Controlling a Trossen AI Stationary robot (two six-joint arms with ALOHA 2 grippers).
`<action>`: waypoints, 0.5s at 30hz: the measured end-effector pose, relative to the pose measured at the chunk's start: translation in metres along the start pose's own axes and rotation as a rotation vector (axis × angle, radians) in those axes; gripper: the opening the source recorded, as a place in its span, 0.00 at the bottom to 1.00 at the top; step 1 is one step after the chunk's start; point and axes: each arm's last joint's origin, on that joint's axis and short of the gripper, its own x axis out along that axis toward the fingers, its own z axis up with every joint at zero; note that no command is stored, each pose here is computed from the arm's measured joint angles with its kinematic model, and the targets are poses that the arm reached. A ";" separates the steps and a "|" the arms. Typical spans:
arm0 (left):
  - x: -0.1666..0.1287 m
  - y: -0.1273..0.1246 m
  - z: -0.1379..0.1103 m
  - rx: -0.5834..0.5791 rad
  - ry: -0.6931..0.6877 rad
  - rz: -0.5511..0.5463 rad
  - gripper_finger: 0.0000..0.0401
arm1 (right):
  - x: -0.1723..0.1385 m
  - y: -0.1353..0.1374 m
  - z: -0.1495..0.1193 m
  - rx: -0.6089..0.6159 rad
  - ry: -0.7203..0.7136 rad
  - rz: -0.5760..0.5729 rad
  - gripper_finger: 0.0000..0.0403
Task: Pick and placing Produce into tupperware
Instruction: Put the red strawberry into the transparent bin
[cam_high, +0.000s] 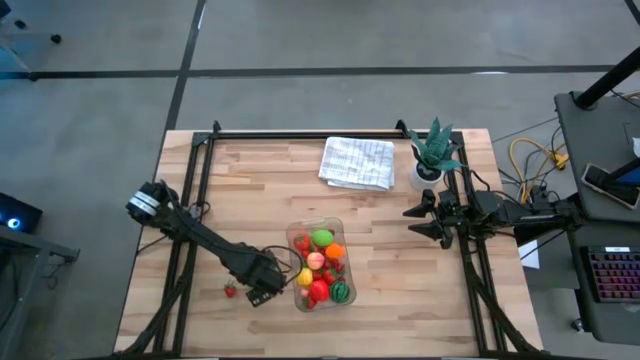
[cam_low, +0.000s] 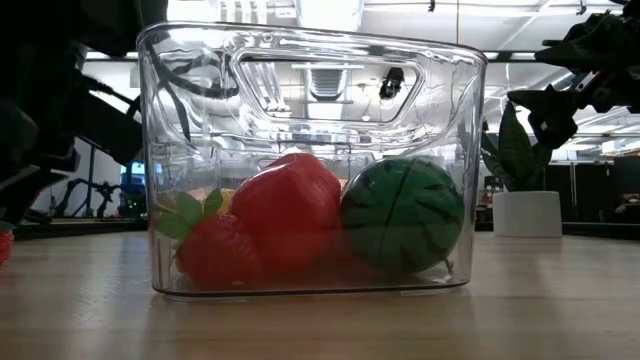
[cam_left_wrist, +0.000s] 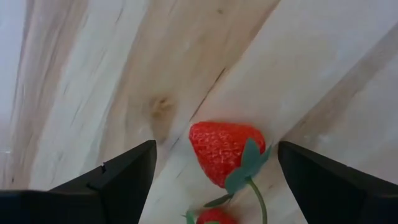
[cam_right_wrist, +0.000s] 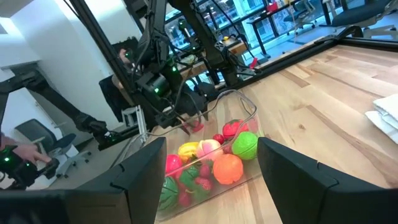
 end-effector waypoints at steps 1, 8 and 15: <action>0.000 -0.001 0.000 0.007 0.001 0.001 0.81 | 0.000 0.000 0.000 0.000 0.000 0.001 0.60; 0.000 -0.001 0.000 0.017 -0.009 -0.009 0.71 | 0.000 0.000 0.000 0.000 0.000 0.000 0.60; 0.000 -0.001 0.001 0.028 -0.017 -0.017 0.56 | 0.000 0.000 0.000 0.000 0.000 0.000 0.60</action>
